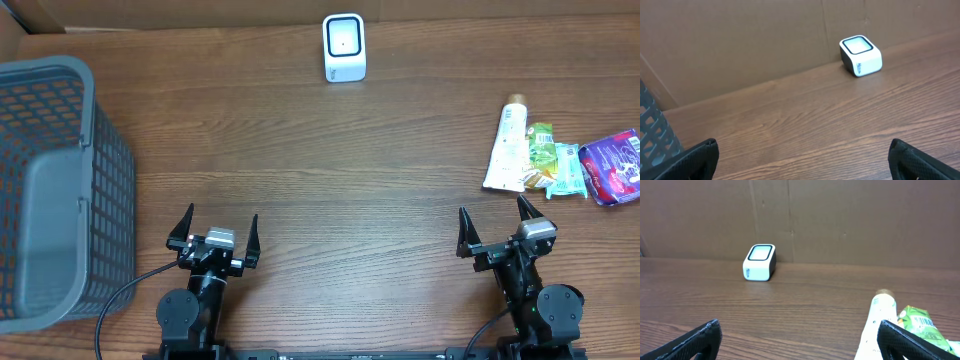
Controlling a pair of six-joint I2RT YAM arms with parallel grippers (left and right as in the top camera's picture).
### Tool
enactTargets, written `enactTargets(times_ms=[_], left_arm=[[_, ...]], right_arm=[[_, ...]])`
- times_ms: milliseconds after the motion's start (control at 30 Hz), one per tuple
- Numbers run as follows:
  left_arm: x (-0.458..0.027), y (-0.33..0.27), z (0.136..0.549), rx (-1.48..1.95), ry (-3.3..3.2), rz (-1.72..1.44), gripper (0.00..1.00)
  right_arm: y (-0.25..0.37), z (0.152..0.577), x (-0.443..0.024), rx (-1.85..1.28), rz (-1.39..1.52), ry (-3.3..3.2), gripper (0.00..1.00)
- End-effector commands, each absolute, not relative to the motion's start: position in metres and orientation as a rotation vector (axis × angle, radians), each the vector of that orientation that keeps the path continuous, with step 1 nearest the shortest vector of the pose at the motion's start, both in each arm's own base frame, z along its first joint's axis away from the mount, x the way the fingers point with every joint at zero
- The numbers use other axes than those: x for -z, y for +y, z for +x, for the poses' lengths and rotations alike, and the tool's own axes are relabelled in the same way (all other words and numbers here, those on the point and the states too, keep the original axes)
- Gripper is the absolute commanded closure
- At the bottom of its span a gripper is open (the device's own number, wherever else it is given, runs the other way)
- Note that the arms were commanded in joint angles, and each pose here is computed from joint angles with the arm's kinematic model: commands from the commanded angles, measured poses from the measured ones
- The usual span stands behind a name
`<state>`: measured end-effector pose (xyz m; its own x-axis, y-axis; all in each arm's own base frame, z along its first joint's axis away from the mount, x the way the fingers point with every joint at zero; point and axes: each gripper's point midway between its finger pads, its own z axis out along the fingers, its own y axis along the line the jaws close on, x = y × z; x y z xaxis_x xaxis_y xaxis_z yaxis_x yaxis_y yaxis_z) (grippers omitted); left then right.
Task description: Scan the item barcode
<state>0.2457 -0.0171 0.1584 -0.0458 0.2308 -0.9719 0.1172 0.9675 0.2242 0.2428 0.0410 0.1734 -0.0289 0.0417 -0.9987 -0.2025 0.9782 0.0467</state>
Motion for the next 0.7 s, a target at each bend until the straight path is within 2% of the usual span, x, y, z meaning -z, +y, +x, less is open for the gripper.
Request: enactTargets(times_ms=[0,667], left_arm=[[-0.1584,-0.0161,0.2455,-0.075,1.62,0.243,0.0],[-0.1582,-0.0161,0.2455,-0.075,1.62,0.243,0.01]], right_arm=[[0.0427,0.2424,-0.1723,-0.204,-0.13,1.582,0.0],[0.0427,0.2424,-0.1723,-0.204,-0.13,1.582,0.0]])
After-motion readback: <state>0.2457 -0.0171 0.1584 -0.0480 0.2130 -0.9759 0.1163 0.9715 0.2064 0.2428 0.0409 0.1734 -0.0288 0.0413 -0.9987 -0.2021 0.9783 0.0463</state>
